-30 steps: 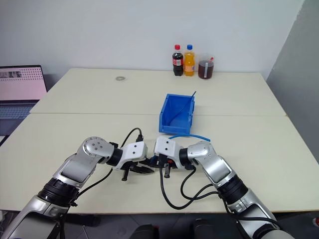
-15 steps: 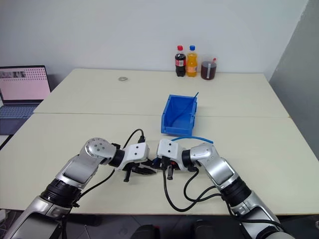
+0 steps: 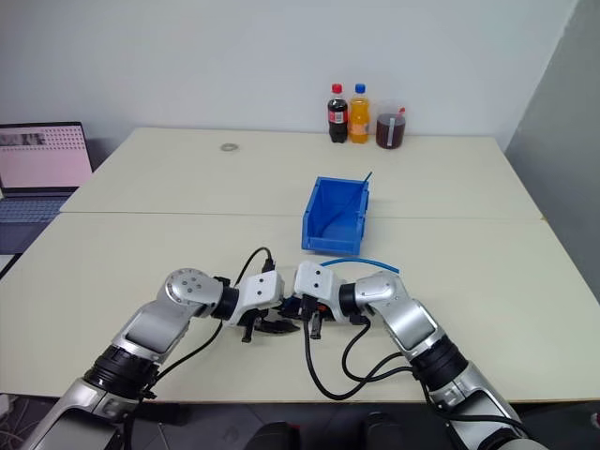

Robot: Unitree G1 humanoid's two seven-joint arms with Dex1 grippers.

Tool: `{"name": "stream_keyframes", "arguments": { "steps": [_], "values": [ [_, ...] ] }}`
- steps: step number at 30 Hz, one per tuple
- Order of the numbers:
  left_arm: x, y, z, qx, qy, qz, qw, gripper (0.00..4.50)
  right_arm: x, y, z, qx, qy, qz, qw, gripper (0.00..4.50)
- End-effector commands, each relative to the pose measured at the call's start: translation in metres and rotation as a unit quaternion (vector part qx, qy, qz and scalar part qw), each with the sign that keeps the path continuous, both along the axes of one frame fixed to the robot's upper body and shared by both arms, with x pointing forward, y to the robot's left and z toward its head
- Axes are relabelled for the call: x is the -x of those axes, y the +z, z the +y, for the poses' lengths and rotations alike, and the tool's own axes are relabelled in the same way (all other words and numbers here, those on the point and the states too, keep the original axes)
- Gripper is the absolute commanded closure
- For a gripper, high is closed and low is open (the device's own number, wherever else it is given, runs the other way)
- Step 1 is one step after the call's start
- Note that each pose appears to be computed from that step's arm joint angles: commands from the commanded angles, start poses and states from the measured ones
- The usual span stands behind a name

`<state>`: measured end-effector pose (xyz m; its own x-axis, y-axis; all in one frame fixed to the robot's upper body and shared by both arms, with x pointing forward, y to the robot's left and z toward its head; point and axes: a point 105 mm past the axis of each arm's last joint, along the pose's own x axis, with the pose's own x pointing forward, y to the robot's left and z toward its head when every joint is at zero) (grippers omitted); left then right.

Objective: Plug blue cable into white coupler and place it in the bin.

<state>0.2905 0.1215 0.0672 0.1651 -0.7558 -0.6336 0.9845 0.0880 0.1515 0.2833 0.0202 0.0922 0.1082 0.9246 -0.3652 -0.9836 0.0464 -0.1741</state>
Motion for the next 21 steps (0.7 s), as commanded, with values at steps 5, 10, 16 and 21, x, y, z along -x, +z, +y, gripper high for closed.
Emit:
{"name": "stream_keyframes", "arguments": {
  "steps": [5, 10, 16, 21],
  "values": [
    [0.01, 0.028, 0.043, 0.031, 0.075, -0.01, 0.997, 0.76, -0.008, 0.023, -0.013, -0.051, -0.06, 0.02, 0.997, 4.37],
    [0.005, 0.056, 0.055, 0.1, 0.142, -0.016, 0.985, 0.0, -0.019, 0.064, -0.026, -0.123, -0.108, 0.031, 0.986, 4.37],
    [-0.018, 0.097, 0.048, 0.186, 0.191, -0.067, 0.962, 0.0, -0.053, 0.131, -0.055, -0.212, -0.187, 0.031, 0.959, 4.37],
    [-0.039, 0.118, 0.043, 0.202, 0.218, -0.102, 0.95, 0.0, -0.086, 0.153, -0.072, -0.227, -0.25, 0.024, 0.941, 4.37]
  ]
}}
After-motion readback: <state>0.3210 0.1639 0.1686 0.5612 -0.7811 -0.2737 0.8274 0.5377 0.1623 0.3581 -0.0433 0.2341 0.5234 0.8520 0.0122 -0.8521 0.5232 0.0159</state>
